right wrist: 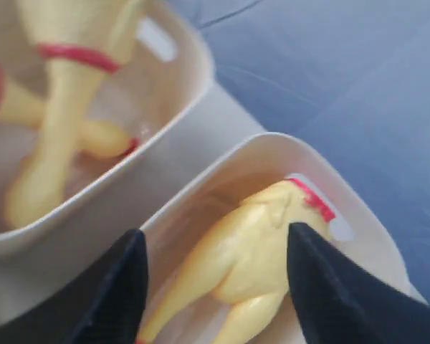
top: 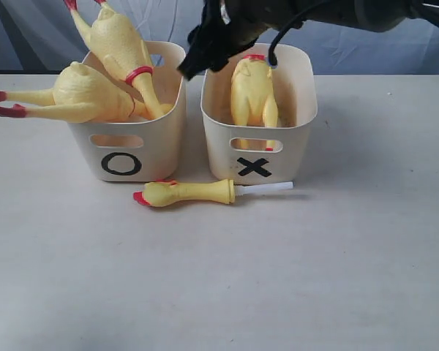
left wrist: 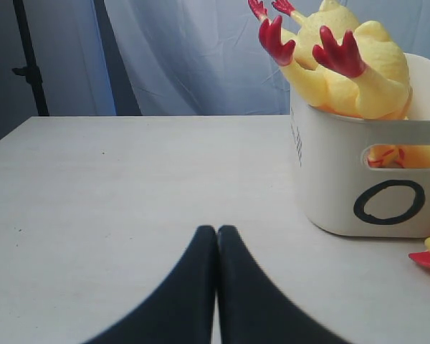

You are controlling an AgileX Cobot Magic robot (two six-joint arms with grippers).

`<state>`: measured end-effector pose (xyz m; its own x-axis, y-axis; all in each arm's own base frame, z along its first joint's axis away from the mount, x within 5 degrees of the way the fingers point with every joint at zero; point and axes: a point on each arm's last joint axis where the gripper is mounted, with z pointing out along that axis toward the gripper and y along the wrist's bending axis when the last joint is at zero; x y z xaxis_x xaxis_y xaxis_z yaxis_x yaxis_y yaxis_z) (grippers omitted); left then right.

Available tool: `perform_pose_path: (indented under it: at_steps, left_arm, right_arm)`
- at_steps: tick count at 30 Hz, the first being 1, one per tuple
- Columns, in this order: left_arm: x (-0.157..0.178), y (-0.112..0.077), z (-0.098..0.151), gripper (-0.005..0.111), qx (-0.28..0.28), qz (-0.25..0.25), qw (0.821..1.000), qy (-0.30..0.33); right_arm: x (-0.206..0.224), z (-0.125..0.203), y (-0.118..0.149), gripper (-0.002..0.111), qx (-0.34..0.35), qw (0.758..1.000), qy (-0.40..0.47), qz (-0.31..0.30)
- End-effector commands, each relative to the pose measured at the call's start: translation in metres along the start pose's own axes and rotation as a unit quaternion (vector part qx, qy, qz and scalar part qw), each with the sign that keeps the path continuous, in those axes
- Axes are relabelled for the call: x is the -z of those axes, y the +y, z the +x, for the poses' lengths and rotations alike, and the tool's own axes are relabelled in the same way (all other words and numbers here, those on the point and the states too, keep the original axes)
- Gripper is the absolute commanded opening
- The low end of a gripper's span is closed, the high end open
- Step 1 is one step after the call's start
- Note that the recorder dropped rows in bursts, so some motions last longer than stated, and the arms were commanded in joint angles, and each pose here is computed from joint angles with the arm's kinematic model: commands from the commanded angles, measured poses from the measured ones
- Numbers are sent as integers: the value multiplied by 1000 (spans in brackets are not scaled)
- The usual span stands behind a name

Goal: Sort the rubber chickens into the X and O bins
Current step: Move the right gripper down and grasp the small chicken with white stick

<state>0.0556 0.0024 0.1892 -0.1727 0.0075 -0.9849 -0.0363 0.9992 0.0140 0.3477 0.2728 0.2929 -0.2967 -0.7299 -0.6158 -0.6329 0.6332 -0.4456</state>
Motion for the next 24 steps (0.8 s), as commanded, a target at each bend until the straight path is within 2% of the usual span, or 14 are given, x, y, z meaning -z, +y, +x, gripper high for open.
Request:
perform_pose_path:
  at_steps: [1, 4, 6, 12, 16, 19, 24]
  left_arm:
    - [1, 0, -2, 0, 0, 1, 1000, -11]
    - [1, 0, -2, 0, 0, 1, 1000, -11]
    - [1, 0, -2, 0, 0, 1, 1000, -11]
    - [1, 0, -2, 0, 0, 1, 1000, -11]
    - [1, 0, -2, 0, 0, 1, 1000, -11]
    - [1, 0, -2, 0, 0, 1, 1000, -11]
    - [1, 0, -2, 0, 0, 1, 1000, -11]
  right_arm:
    - [29, -3, 51, 55, 215, 963, 18, -163]
    - [32, 8, 73, 55, 268, 927, 53, -259]
    - [19, 21, 80, 52, 277, 914, 109, -277]
    - [-15, 40, 98, 51, 309, 891, 154, -296]
    - [-46, 45, 112, 52, 333, 891, 123, -284]
    - [-62, 48, 120, 62, 331, 894, 108, -283]
    - [-88, 61, 132, 63, 331, 895, 107, -279]
